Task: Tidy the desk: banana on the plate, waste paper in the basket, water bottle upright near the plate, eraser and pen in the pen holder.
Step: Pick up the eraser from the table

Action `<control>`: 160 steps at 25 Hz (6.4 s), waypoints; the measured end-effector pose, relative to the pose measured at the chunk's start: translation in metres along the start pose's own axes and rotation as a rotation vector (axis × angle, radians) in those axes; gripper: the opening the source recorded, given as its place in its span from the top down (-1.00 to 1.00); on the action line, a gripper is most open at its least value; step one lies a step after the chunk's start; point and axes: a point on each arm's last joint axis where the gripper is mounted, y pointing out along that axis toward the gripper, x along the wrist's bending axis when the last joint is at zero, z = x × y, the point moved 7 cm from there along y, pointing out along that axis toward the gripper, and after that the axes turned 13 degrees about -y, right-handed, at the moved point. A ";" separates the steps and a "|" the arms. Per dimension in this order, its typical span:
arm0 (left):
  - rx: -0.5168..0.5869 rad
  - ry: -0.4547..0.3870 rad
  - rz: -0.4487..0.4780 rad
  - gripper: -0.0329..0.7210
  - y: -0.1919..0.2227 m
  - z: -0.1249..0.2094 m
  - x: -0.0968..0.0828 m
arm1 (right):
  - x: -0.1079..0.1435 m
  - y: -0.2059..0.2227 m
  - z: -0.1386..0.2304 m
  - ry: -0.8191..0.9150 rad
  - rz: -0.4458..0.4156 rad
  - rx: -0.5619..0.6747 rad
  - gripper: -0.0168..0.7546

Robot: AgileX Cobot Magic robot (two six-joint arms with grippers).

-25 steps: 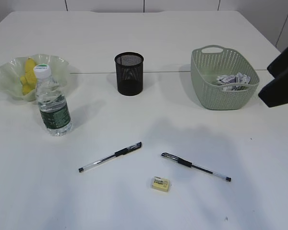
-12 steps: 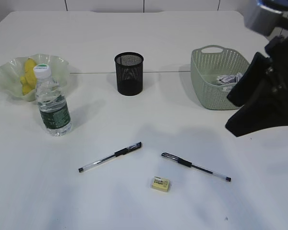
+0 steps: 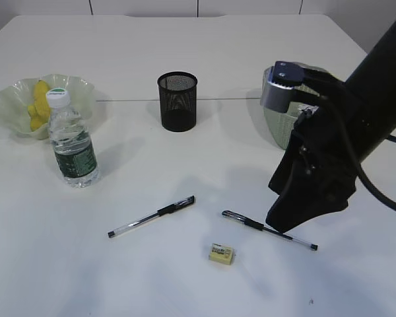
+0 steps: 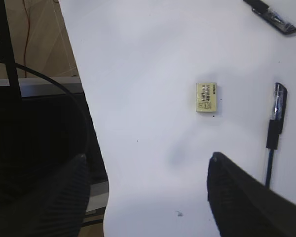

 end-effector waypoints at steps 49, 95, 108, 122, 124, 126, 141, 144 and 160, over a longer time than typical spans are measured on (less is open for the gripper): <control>0.072 0.074 -0.037 -0.51 -0.001 0.008 0.018 | -0.049 0.089 0.013 -0.024 0.003 0.045 -0.47; 0.096 0.111 -0.117 -0.45 -0.002 0.011 0.031 | -0.052 0.155 0.020 0.014 -0.004 0.146 -0.47; 0.124 0.110 -0.126 -0.45 -0.003 0.015 0.032 | -0.044 0.155 0.017 0.044 -0.054 0.128 -0.47; 0.124 0.110 -0.126 -0.45 -0.003 0.015 0.032 | -0.043 0.155 0.017 0.042 -0.060 0.127 -0.47; 0.124 0.110 -0.126 -0.45 -0.003 0.015 0.032 | -0.043 0.155 0.017 0.042 -0.060 0.127 -0.47; 0.125 0.110 -0.126 -0.45 -0.003 0.015 0.032 | -0.043 0.155 0.016 0.044 -0.060 0.126 -0.47; 0.128 0.111 -0.129 -0.45 -0.003 0.016 0.033 | -0.050 0.154 0.023 0.128 -0.009 0.168 -0.47; 0.129 0.111 -0.129 -0.45 -0.003 0.016 0.033 | -0.054 0.154 0.025 0.130 0.015 0.184 -0.47; 0.130 0.111 -0.132 -0.44 -0.003 0.016 0.033 | -0.051 0.161 0.020 0.051 0.076 0.258 -0.47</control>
